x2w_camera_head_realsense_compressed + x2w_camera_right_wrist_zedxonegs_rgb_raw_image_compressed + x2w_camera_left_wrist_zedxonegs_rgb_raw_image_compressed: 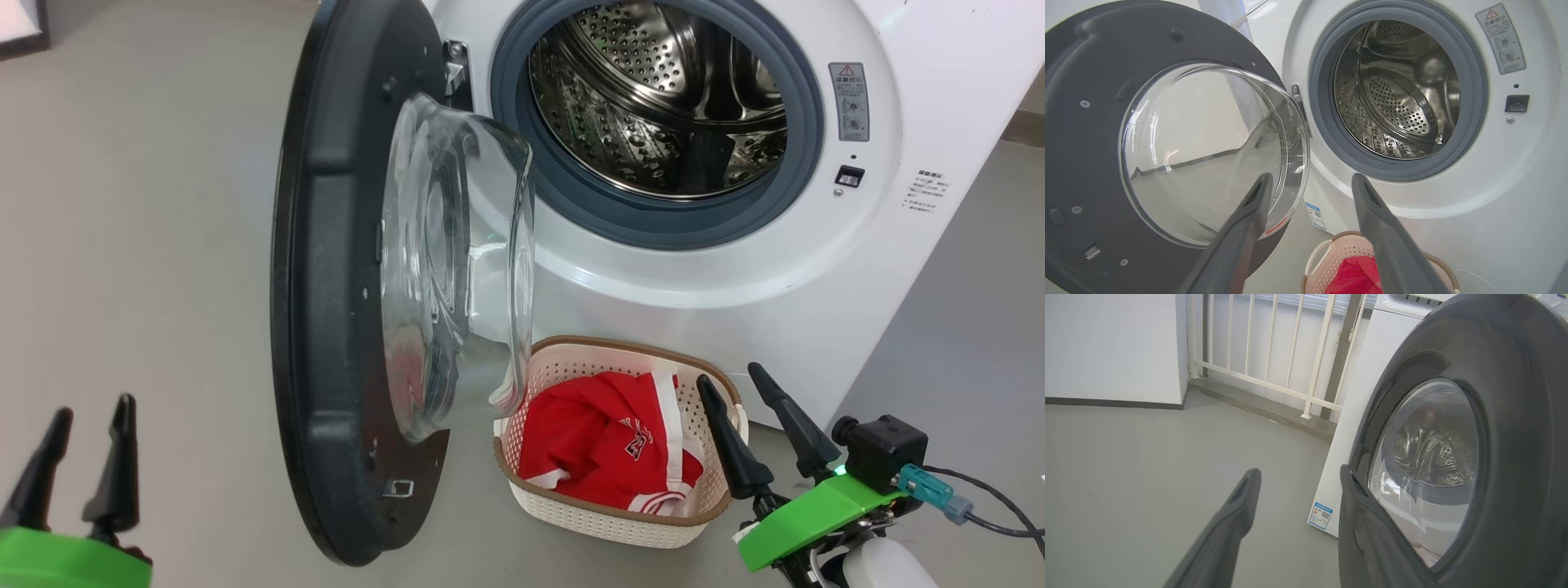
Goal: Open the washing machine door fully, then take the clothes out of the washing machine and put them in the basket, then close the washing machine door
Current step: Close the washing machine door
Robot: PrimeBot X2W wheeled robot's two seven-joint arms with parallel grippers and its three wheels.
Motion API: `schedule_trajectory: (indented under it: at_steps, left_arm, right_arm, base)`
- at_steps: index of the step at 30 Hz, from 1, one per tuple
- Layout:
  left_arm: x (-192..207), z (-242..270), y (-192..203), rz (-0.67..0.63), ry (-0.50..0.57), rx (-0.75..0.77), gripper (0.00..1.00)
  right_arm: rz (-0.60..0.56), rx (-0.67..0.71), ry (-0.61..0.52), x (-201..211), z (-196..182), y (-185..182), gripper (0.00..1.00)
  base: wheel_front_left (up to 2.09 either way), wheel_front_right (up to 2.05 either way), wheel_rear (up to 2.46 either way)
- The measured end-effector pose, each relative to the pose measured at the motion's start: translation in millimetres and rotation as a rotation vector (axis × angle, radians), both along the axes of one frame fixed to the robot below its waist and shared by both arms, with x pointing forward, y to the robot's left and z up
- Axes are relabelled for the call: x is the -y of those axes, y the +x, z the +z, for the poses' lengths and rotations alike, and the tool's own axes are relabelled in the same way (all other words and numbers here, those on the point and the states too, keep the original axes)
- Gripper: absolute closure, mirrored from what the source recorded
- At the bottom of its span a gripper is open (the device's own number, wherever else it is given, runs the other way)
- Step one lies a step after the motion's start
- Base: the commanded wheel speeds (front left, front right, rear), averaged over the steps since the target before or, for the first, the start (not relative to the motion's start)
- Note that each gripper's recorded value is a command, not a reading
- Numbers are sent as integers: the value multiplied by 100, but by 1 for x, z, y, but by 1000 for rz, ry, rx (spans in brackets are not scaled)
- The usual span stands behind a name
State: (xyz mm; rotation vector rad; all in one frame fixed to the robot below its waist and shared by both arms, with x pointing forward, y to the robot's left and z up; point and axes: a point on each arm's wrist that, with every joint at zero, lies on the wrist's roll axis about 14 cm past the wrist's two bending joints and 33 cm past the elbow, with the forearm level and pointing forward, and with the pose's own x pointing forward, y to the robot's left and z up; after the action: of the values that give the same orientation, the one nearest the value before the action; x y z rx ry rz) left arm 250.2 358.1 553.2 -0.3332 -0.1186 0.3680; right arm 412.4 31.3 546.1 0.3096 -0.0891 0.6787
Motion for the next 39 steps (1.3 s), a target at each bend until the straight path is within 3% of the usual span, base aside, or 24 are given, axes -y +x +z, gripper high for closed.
schedule_trajectory:
  at_steps: [9, 17, 39]
  left_arm:
    - [6, -14, -8, 62, 145, -31, 0]
    - [20, -21, -12, 87, 206, -49, 0]
    - [26, -22, -15, 102, 200, -35, 0]
  right_arm:
    - [-6, -7, 2, 3, -3, 2, 0]
    - [-17, -15, -2, 8, -7, 5, 0]
    - [-21, -1, -7, 11, -3, 3, 0]
  base:
    - [0, 0, 0]
    - [0, 0, 0]
    - [0, 0, 0]
